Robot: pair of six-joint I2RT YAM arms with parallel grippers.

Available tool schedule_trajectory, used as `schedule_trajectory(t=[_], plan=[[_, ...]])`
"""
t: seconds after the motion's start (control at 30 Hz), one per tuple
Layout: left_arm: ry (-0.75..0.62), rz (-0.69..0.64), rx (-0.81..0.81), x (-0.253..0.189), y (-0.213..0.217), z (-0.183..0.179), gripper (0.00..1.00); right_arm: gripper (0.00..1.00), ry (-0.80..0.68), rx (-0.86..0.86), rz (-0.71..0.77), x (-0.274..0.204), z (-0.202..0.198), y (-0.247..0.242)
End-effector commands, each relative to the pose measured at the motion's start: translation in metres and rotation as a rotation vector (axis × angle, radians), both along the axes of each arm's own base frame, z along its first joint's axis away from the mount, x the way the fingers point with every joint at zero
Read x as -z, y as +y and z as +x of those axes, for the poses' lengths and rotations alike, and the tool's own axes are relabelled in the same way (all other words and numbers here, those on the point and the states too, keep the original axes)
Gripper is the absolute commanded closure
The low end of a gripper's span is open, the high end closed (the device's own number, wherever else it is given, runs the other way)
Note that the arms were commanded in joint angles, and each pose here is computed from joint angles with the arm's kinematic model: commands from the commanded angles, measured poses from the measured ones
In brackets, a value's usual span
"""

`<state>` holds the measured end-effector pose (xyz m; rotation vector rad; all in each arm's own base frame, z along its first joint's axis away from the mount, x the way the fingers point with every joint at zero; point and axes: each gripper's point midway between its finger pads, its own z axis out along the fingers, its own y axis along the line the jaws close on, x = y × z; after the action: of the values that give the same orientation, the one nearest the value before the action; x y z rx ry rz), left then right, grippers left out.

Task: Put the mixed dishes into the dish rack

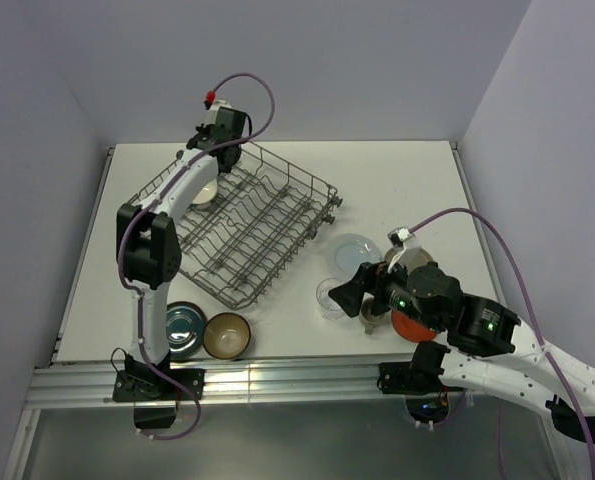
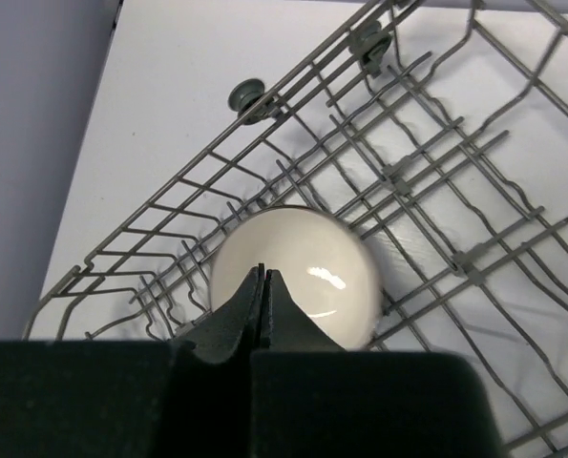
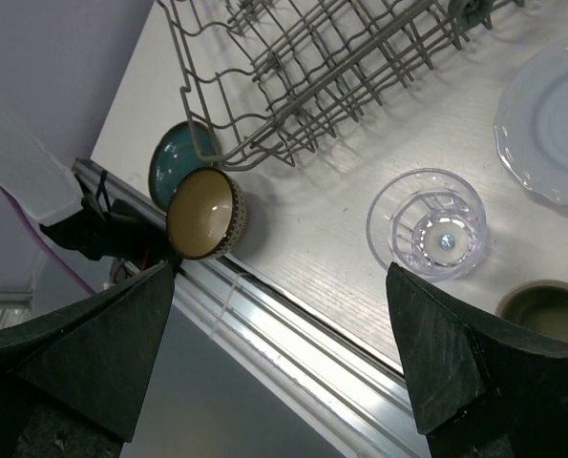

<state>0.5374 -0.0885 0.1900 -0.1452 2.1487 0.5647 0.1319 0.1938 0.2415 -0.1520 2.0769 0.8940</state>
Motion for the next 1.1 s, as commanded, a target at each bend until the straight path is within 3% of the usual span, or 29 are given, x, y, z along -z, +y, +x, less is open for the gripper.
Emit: schedule_trajectory(t=[0.0, 0.13, 0.27, 0.43, 0.7, 0.83, 1.07], plan=[[-0.11, -0.123, -0.034, -0.025, 0.016, 0.005, 1.0, 0.0, -0.024, 0.005, -0.017, -0.008, 0.004, -0.002], [-0.105, -0.083, -0.079, -0.023, 0.03, -0.001, 0.93, 0.0, -0.022, 0.0, -0.036, -0.003, 0.005, 0.0], [-0.057, -0.12, -0.079, -0.017, 0.028, -0.011, 0.56, 0.0, -0.009, -0.012, -0.042, 0.002, 0.005, 0.005], [-0.013, -0.229, -0.111, -0.002, 0.031, -0.025, 0.32, 0.0, 0.012, -0.017, -0.046, 0.01, 0.004, 0.008], [0.065, -0.461, -0.251, 0.043, 0.062, -0.042, 0.3, 0.0, 0.018, -0.019, -0.028, 0.007, 0.002, 0.007], [0.116, -0.49, -0.293, 0.07, 0.073, -0.044, 0.31, 0.0, 0.017, -0.021, -0.022, 0.005, 0.002, 0.009], [0.192, -0.579, -0.262, 0.114, 0.064, -0.039, 0.43, 0.0, 0.017, -0.023, -0.023, 0.005, 0.002, 0.01]])
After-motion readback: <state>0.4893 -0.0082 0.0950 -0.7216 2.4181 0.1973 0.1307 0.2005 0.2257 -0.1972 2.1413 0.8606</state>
